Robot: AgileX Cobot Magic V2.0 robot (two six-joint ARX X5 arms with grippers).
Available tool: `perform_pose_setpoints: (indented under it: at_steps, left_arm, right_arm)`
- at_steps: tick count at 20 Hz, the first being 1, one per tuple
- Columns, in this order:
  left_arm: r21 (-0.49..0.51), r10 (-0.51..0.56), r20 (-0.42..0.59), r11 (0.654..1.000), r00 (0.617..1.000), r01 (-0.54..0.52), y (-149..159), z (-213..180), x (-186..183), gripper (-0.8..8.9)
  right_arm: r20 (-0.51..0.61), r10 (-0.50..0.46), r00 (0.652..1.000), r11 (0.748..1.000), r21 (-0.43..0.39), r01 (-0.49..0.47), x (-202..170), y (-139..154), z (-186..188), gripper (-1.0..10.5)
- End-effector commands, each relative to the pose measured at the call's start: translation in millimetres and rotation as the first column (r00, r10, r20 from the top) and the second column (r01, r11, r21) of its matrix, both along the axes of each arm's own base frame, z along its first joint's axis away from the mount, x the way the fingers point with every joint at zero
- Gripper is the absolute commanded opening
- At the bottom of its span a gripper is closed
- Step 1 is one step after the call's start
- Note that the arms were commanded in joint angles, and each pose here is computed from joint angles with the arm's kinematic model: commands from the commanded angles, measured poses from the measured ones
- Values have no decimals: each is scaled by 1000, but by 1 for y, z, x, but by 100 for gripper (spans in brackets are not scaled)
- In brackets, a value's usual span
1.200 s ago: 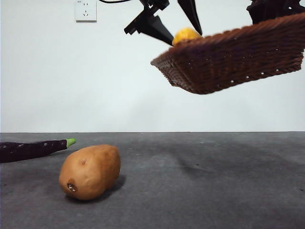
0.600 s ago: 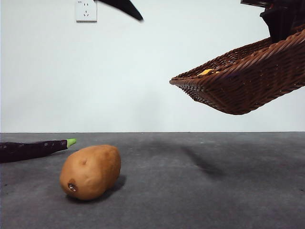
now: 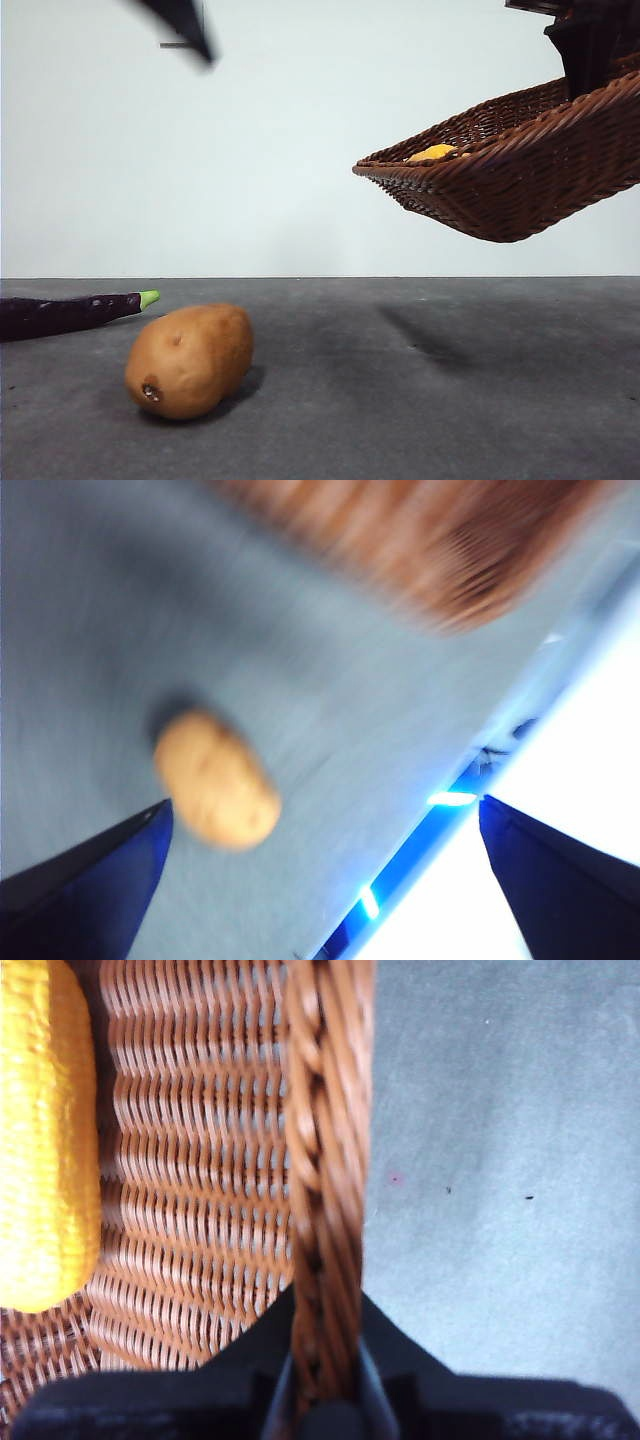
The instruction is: Help me put the vegetables on the table into the basket
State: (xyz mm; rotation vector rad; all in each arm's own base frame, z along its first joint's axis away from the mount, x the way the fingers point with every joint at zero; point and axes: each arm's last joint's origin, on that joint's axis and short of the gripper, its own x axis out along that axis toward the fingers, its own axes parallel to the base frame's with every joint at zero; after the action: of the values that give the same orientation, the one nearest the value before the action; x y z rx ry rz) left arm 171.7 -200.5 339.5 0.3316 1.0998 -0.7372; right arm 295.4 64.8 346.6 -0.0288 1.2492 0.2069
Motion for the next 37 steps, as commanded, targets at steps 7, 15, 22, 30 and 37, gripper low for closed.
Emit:
perform_pose_setpoints:
  at_steps: [7,15,22,30,37]
  left_arm:
    - [112,341,-16,935,940,-338,9,-100,14,567]
    - [223,332,-60,924,941,-312,-1,-157,53,561]
    - [221,252,-60,947,966,-233,-2,-159,55,-8]
    - [-79,219,-60,971,974,-224,11,-93,34,-8]
    - [-564,133,241,825,961,27,2,-5,-6,-8]
  right_arm:
    - [7,18,1000,1000,1,-18,2,0,-1,-8]
    - [7,22,1000,1000,0,-22,2,0,-1,-8]
    - [11,35,999,999,-4,-35,2,0,-1,-8]
    - [13,37,999,999,-3,-37,2,0,-1,-8]
    - [2,33,999,995,98,-33,1,10,0,-8]
